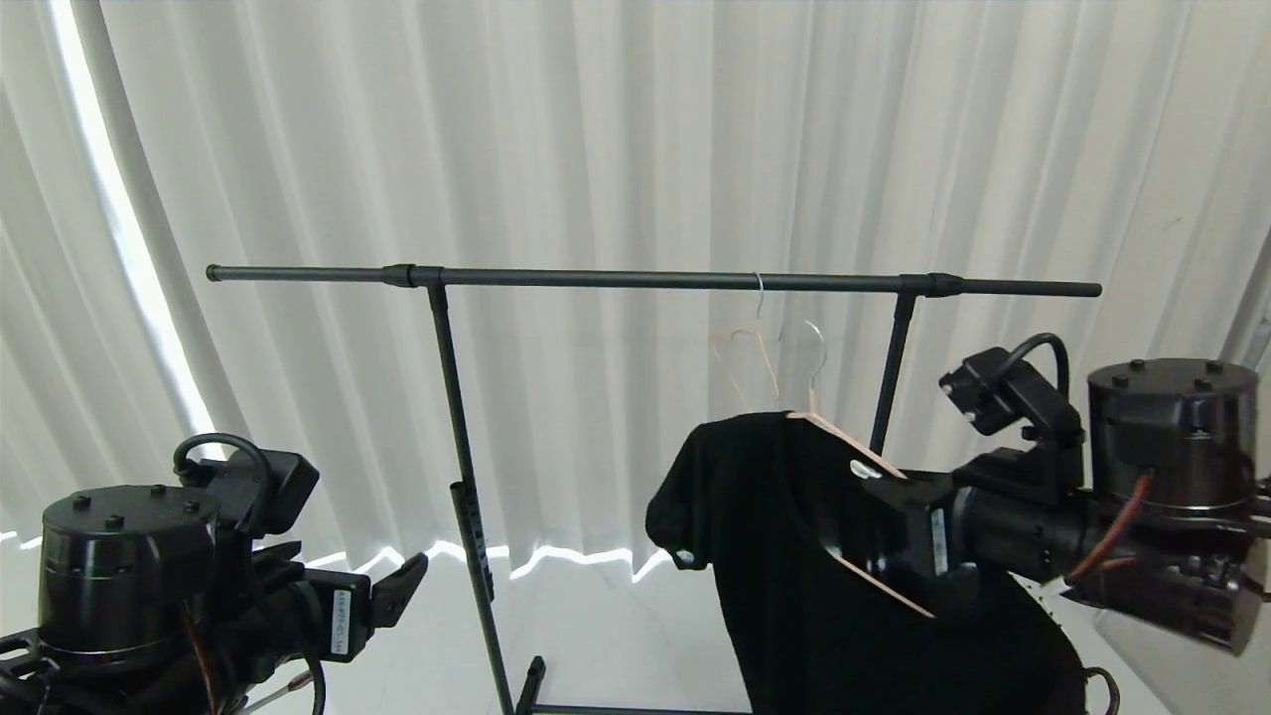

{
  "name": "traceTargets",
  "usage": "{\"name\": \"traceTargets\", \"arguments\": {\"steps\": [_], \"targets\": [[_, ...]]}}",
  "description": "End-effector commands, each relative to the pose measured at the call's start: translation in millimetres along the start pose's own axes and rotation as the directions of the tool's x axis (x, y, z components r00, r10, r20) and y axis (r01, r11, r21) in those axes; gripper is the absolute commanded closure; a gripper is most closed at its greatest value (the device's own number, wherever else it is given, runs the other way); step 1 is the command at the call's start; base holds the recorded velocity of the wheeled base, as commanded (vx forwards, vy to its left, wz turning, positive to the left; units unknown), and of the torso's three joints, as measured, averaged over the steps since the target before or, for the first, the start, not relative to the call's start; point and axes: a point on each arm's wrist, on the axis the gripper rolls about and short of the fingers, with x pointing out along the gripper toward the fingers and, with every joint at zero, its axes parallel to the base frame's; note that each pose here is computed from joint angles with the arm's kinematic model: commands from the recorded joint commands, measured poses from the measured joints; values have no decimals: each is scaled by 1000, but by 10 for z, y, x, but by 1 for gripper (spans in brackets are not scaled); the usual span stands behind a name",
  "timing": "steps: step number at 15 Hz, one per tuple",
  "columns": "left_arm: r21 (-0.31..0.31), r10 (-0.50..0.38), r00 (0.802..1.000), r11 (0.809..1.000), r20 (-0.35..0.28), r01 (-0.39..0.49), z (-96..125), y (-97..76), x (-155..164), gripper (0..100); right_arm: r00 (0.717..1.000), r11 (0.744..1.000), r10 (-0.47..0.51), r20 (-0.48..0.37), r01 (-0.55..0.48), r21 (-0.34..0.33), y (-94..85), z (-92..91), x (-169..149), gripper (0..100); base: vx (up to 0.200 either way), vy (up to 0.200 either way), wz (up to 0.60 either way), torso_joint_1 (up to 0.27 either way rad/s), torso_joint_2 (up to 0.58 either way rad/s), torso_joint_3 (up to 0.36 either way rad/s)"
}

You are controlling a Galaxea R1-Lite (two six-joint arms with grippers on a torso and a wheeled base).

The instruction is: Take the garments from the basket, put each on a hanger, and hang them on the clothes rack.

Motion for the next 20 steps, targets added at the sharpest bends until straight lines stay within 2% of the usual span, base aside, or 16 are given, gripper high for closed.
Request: {"name": "traceTargets", "arguments": {"steps": [1,3,4,7,10,15,20], "targets": [[0,3,1000,1000,1,-3,4,-3,2,0,1000,999,-19,-12,19,33,48,21,344,100,0,0,0,0,0,0],[6,9,1000,1000,1,-9,2,-19,1,0,999,997,-45,27,43,68,59,104,436,100,0,0,0,0,0,0],[14,42,999,999,1,-42,-1,-34,0,0,996,994,-62,64,55,97,71,185,514,100,0,0,0,0,0,0],[18,44,999,999,3,-44,-1,-47,-4,0,995,994,-49,87,40,98,125,254,585,100,0,0,0,0,0,0],[16,43,999,999,5,-43,4,-50,-5,0,991,996,-16,132,4,93,257,393,690,100,0,0,0,0,0,0],[15,43,999,999,8,-43,6,-49,-10,0,985,995,-13,172,-4,95,294,528,795,100,200,0,0,3,0,3],[16,40,999,999,5,-40,4,-53,-5,0,983,995,-25,181,8,97,317,550,814,100,200,0,0,5,5,3]]}}
